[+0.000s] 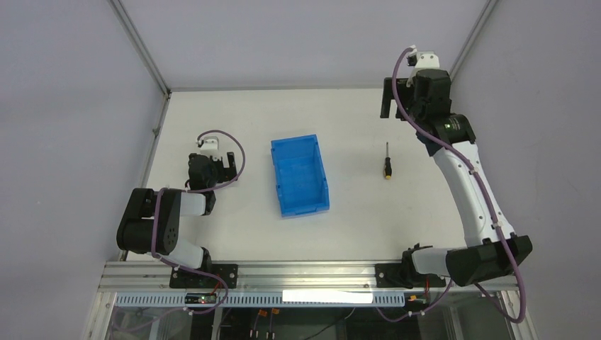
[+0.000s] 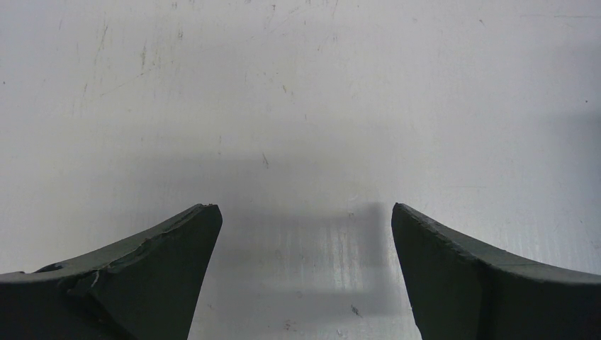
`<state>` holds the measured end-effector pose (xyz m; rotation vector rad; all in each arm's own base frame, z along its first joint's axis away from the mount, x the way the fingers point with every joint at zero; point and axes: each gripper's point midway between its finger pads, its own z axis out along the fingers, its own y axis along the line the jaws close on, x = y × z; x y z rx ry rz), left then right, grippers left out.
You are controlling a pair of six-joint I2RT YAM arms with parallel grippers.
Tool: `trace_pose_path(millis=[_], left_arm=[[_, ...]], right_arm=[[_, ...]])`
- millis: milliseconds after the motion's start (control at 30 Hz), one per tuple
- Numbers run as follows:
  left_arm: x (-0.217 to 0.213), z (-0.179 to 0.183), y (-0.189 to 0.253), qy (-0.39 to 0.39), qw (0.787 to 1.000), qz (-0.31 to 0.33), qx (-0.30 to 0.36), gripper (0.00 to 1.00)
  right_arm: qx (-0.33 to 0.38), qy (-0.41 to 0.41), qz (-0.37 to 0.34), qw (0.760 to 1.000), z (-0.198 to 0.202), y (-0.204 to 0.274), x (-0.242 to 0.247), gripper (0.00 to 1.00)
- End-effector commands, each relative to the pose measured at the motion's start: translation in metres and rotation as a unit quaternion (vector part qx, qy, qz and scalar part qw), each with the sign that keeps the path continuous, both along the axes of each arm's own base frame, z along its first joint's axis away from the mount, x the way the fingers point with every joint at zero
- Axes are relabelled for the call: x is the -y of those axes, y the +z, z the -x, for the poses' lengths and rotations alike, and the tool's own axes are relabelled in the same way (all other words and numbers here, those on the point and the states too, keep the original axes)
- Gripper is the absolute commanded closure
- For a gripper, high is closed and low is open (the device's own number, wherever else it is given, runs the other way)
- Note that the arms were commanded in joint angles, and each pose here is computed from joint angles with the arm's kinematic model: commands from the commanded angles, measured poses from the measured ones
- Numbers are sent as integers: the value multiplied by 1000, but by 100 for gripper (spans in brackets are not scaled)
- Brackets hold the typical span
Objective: Put the screwdriver in the bin
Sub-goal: Pick up the screwdriver from the center of the board.
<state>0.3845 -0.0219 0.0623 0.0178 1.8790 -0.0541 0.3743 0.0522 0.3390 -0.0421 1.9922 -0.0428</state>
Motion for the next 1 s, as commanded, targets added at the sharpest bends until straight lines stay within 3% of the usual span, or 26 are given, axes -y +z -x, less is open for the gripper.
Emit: trace_pose_path(millis=[0, 500, 733, 967], left_arm=[[-4, -9, 17, 7, 1000, 5, 27, 0], [-4, -9, 16, 7, 1000, 5, 27, 0], [-4, -9, 17, 7, 1000, 5, 27, 0], [-4, -9, 16, 7, 1000, 5, 27, 0]], right_arm=[[-48, -21, -7, 999, -14, -42, 9, 1], [-222, -40, -33, 974, -26, -217, 24, 1], [-288, -39, -51, 956, -11, -278, 25, 4], [-314, -45, -56, 947, 0, -308, 29, 8]])
